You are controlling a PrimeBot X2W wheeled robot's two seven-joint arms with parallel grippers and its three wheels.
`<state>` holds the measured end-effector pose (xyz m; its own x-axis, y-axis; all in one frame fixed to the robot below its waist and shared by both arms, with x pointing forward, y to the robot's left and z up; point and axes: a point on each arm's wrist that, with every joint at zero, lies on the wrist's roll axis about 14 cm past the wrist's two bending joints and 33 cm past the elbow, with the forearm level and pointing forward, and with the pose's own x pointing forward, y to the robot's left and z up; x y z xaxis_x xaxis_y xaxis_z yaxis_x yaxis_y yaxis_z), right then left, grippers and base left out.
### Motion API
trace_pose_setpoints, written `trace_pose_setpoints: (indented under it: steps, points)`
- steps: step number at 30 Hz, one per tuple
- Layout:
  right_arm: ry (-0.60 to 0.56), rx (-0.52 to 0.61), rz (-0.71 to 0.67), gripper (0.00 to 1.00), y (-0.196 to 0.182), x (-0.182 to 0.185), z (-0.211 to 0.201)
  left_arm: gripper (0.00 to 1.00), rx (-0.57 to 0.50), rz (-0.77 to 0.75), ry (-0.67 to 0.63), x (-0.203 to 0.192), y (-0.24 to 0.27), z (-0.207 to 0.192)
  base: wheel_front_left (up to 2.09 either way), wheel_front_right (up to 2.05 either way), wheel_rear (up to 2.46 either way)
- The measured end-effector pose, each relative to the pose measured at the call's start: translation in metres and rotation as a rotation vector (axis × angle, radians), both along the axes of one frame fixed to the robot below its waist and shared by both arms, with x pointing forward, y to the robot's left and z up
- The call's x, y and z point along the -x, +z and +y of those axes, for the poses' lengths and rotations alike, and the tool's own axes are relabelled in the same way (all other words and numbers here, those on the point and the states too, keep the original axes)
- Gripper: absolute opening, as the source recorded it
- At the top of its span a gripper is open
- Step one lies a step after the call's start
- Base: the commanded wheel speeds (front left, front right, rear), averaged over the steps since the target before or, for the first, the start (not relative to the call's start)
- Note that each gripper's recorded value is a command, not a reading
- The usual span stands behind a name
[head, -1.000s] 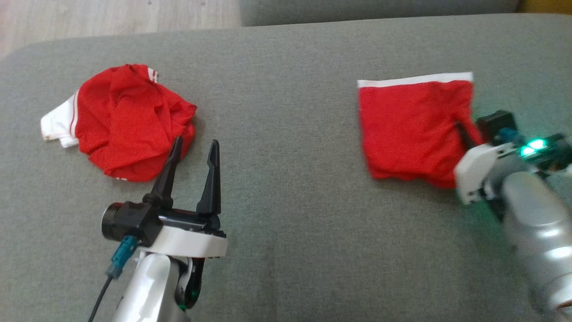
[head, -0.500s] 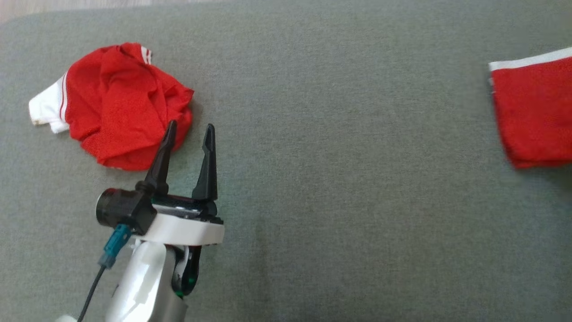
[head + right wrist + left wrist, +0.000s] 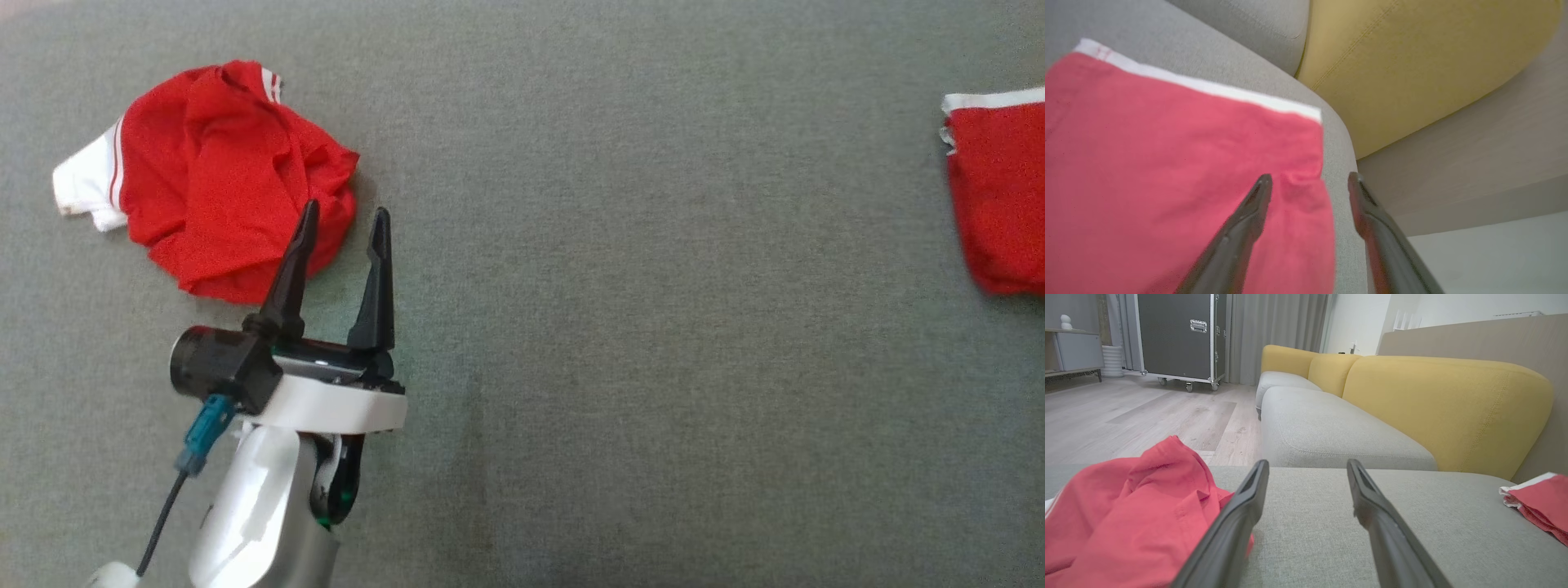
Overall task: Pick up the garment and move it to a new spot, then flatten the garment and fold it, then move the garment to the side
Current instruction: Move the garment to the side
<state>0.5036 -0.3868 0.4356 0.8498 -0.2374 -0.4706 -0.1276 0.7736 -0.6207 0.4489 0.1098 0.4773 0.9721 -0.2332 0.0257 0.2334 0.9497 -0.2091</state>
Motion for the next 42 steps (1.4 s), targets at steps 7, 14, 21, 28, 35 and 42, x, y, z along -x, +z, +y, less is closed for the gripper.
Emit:
trace_pose_setpoints:
  steps: [7, 14, 21, 28, 35, 42]
  points:
    - [-0.011, -0.149, -0.196, 1.0, 0.035, -0.008, 0.027, 1.0, 0.007, -0.052, 0.01, 0.001, 0.021, 0.002, 0.0, 0.0, 0.0]
    - [0.069, -0.377, -0.469, 1.0, 0.098, -0.02, 0.097, 1.0, 0.017, -0.111, 0.025, 0.014, 0.046, 0.005, 0.0, 0.0, 0.0]
    - [0.142, -0.669, -0.708, 1.0, 0.15, 0.007, 0.167, 1.0, 0.011, -0.122, 0.054, 0.043, 0.052, 0.013, 0.0, 0.0, 0.0]
    - [0.157, -0.84, -0.767, 1.0, 0.142, 0.057, 0.201, 1.0, 0.002, -0.129, 0.069, 0.058, 0.054, 0.019, 0.0, 0.0, 0.0]
    - [0.124, -0.935, -0.668, 1.0, 0.095, 0.095, 0.218, 1.0, 0.04, -0.096, 0.078, 0.07, 0.044, 0.024, 0.0, 0.0, 0.0]
    - [0.083, -0.936, -0.561, 1.0, 0.054, 0.127, 0.222, 1.0, 0.034, -0.065, 0.088, 0.079, 0.033, 0.029, 0.0, 0.0, 0.0]
